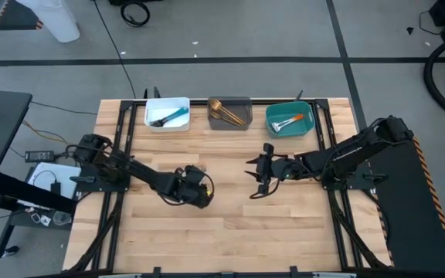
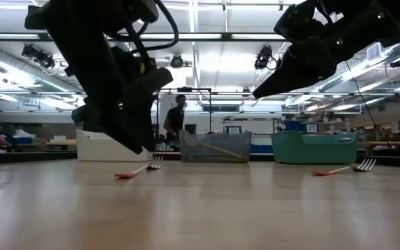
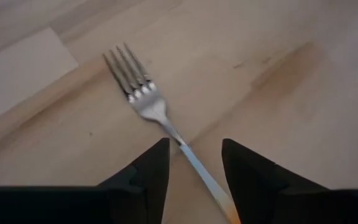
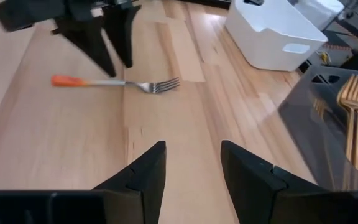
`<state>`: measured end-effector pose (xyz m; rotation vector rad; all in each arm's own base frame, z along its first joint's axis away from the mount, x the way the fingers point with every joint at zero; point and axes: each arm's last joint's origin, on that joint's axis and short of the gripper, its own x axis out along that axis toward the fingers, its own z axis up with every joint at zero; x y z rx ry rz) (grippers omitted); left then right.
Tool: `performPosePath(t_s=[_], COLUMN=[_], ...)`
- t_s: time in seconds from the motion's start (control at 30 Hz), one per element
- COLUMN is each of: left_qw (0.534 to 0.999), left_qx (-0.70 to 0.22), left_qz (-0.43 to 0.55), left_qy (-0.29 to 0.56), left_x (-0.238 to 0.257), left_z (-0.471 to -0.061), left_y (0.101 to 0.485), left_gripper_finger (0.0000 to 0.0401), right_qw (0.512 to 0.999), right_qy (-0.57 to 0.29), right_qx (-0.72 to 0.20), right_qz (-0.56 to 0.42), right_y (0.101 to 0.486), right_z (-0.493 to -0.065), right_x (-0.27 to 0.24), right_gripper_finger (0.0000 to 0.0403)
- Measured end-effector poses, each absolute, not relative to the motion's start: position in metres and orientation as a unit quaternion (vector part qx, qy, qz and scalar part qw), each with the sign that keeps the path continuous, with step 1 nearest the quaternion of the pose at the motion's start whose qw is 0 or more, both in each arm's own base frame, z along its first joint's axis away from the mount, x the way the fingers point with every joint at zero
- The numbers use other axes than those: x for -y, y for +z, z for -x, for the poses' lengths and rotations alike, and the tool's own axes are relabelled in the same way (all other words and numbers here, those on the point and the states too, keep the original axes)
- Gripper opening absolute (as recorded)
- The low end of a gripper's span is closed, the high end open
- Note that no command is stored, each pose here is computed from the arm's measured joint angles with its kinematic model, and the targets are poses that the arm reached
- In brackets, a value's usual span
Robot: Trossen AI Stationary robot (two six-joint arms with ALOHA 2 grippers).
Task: Sort silverware by color (type)
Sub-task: Put the right orange fork into the green bin
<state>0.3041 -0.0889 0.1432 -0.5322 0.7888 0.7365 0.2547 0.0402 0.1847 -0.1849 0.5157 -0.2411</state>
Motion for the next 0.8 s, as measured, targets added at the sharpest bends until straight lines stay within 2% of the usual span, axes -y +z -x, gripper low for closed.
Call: performPosePath(t_s=[0.37,0.57,0.8], left_qw=[0.811,0.786,0.772], left_qx=[-0.343,-0.398,-0.396], left_qz=[0.270,0.195,0.203], left_qy=[0.390,0.430,0.455], left_x=[0.092,0.097,0.107], left_z=[-0.315,-0.332,-0.333], left_y=[0.128,0.119,0.112], left_gripper_finger=[0.0144,0.0144,0.0144], right_qw=[0.956,0.959,0.958], right_qy=[-0.074,-0.047,-0.034], right_qx=[-0.261,-0.258,-0.262], right_qz=[0.114,0.109,0.109], right_y=[0.170,0.169,0.168], right_z=[-0.246,-0.246,-0.245], right_x=[-0.040,-0.042,-0.045], right_gripper_finger=[0.0164,0.0164,0.0164])
